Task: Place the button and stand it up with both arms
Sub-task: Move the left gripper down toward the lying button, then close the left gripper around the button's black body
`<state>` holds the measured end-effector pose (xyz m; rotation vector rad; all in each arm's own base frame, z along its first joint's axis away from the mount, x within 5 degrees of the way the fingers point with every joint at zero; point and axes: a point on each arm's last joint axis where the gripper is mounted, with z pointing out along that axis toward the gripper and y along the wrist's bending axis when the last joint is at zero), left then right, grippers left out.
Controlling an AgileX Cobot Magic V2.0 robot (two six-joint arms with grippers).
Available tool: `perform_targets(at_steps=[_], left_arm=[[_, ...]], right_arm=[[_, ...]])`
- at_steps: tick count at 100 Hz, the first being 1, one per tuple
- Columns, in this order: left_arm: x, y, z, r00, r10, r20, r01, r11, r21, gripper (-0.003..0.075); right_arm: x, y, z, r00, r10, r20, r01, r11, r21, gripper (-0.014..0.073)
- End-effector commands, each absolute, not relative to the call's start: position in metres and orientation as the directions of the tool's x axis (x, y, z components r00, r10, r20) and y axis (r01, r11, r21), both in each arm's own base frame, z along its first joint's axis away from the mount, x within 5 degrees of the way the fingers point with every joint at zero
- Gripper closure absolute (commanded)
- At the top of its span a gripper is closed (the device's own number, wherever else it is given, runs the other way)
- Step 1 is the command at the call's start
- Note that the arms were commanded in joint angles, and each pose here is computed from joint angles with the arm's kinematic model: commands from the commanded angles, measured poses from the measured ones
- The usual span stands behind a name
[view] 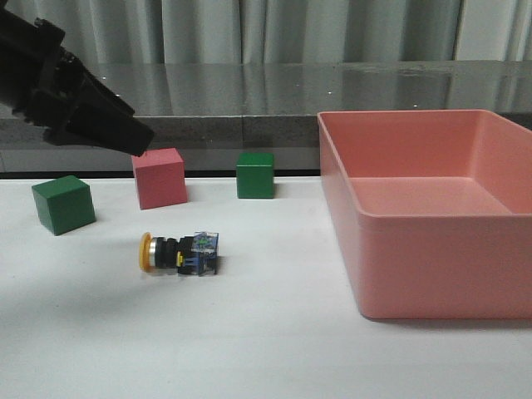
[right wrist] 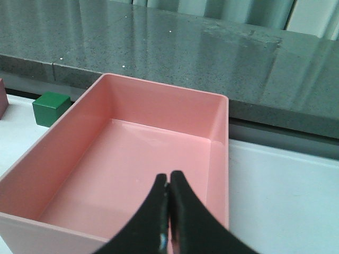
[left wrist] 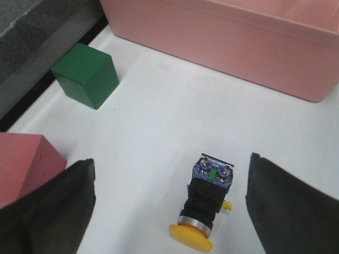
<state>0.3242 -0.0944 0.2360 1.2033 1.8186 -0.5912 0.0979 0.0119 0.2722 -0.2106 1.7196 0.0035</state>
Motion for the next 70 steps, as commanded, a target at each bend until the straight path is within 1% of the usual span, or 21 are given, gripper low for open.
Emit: perform_targets(at_steps=[1,11,26,38,50,70], left_arm=[[0.325,-0.103,0.256,-0.045,0.464,-0.885,0.915,0.374,0.15,0.0155],[0.325,-0.108,0.245,0.062,0.454,-0.889,0.944,0.263,0.201,0.0155],[0.331,-0.115,0.219,0.098,0.377,-0.921,0.97,0.169,0.173,0.0155],[0.334,-0.118,0.199,0.067,0.353,-0.933,0.983,0.137,0.123,0.0155],[0.337,-0.118,0.181,0.031,0.364,-0.931,0.989,0.125,0.082,0.0155],[0.34,-0.116,0.161,0.001,0.372,-0.928,0.992,0.118,0.049,0.0155]], right_arm=[[0.099,0.009,0.287,-0.05,-0.119,-0.992,-0.099,0.989,-0.113,0.0704],[0.099,0.009,0.287,-0.05,-0.119,-0.992,-0.099,0.989,-0.113,0.0704],[0.099,0.009,0.287,-0.05,-0.119,-0.992,-0.099,0.989,-0.113,0.0704],[0.099,0.009,0.287,-0.05,-0.119,-0.992,-0.099,0.989,-0.113,0.0704],[0.099,0.009,0.287,-0.05,-0.119,-0.992,-0.099,0.989,-0.113,0.0704],[0.099,0.009,0.287,-0.05,-0.119,-0.992,-0.099,0.989,-0.113,0.0704]])
